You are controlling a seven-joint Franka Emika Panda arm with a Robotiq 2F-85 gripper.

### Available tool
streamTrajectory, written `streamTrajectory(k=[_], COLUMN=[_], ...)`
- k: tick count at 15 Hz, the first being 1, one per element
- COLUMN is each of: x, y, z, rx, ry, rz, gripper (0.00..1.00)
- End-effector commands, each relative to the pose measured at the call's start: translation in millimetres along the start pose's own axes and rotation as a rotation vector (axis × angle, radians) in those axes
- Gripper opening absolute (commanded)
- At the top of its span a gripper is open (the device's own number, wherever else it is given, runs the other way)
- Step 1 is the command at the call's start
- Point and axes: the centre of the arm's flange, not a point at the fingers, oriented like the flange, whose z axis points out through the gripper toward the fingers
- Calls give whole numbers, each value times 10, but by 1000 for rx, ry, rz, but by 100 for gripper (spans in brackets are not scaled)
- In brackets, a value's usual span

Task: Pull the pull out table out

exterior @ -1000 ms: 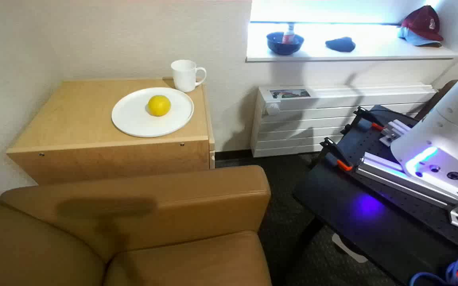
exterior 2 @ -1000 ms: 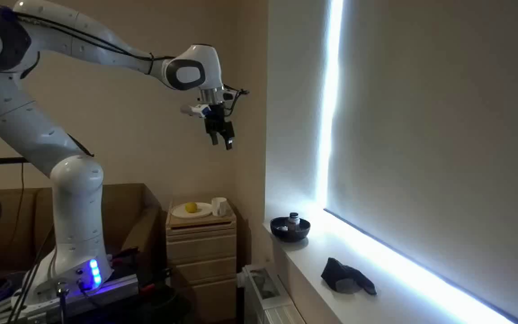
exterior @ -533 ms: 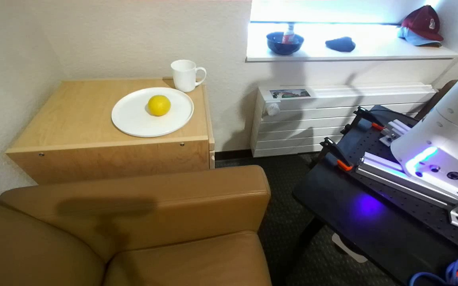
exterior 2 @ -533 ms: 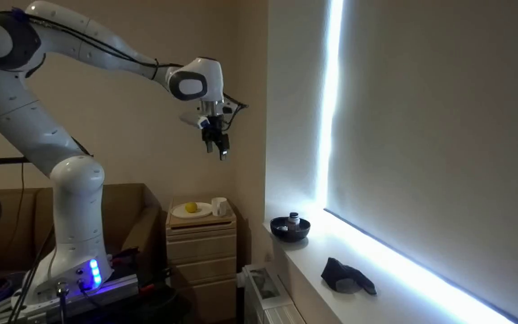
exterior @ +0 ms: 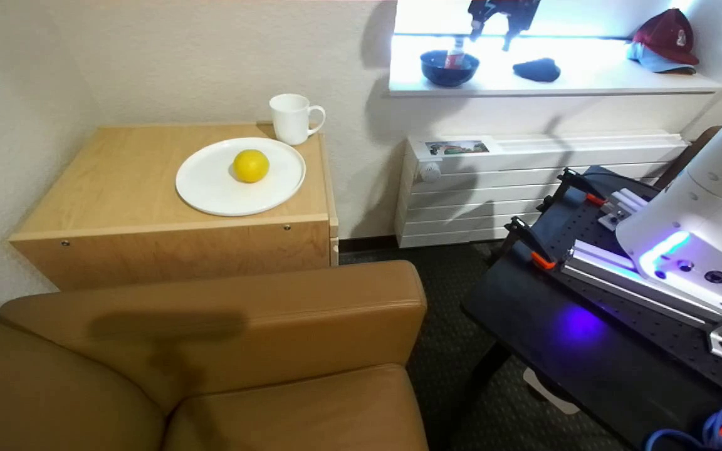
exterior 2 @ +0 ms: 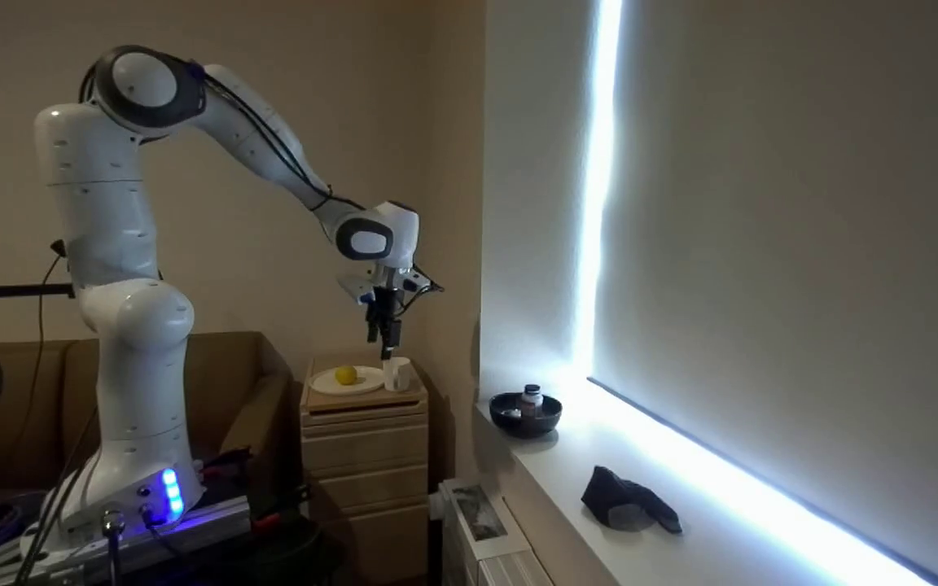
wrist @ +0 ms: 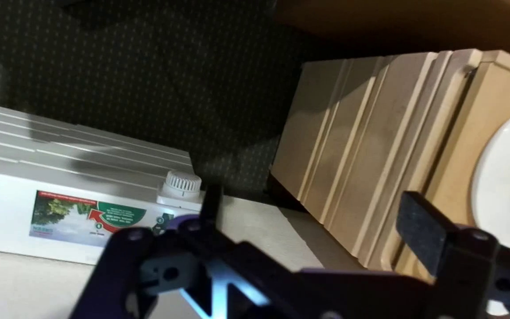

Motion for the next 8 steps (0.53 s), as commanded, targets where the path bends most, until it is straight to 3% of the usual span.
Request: streamTrajectory(k=[1, 2, 8], x=[305, 122, 324], y=[-264, -161, -333], z=[90, 197, 266], rx=[-57, -44, -40], ry=[-57, -34, -48], rz=[26, 22, 41], gripper=[100, 100, 100])
